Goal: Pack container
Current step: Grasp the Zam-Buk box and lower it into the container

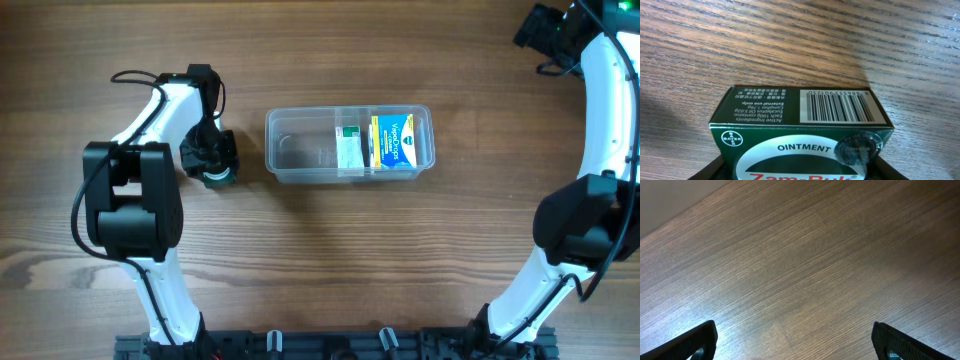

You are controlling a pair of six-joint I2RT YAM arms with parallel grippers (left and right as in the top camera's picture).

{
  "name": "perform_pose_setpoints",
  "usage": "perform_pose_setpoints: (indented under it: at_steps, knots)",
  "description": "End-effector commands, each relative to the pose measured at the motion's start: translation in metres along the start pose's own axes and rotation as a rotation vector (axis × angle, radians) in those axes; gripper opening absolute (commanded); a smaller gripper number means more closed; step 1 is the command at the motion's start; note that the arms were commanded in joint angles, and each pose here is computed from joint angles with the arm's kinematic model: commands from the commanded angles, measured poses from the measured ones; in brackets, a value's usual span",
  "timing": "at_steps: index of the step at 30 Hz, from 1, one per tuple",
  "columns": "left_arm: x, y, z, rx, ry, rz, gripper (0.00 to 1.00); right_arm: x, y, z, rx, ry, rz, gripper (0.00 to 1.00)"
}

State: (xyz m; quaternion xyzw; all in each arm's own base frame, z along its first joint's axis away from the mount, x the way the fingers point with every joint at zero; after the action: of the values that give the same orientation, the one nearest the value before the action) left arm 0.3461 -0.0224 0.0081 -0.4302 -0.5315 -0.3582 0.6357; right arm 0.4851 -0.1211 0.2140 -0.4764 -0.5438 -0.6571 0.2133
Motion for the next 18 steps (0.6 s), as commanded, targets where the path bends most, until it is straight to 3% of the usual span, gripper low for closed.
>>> perform_pose_setpoints:
  at_steps: [1,5,9,13,18]
  knots:
    - [-0.001,-0.003,-0.005,0.001,-0.034,0.029,0.49,-0.001,0.0,-0.001,-0.001,-0.015,-0.002,1.0]
    - [0.049,0.019,-0.017,-0.002,-0.074,-0.046,0.4,-0.001,0.0,-0.001,-0.001,-0.015,-0.002,1.0]
    - [0.129,0.028,-0.03,-0.021,-0.128,-0.155,0.4,-0.001,0.0,-0.001,-0.001,-0.015,-0.002,1.0]
    - [0.192,0.001,-0.076,-0.093,-0.279,-0.233,0.41,-0.001,0.0,-0.001,-0.001,-0.015,-0.002,1.0]
    - [0.195,-0.05,-0.146,-0.191,-0.325,-0.227,0.43,-0.001,0.0,-0.001,-0.001,-0.015,-0.002,1.0]
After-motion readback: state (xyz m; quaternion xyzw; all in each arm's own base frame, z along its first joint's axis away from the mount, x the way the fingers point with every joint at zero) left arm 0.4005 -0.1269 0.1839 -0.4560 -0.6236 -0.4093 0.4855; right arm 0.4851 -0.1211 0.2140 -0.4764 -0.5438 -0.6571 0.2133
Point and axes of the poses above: each gripper's point midway between its finger pads, its own x axis back along the fingers, its own z axis along the line the jaws close on, y = z × x, the point moved 1 cm from there along x, back along the fingers, and after that the axes turned 9 degrees about x, right-handed, at the moved point
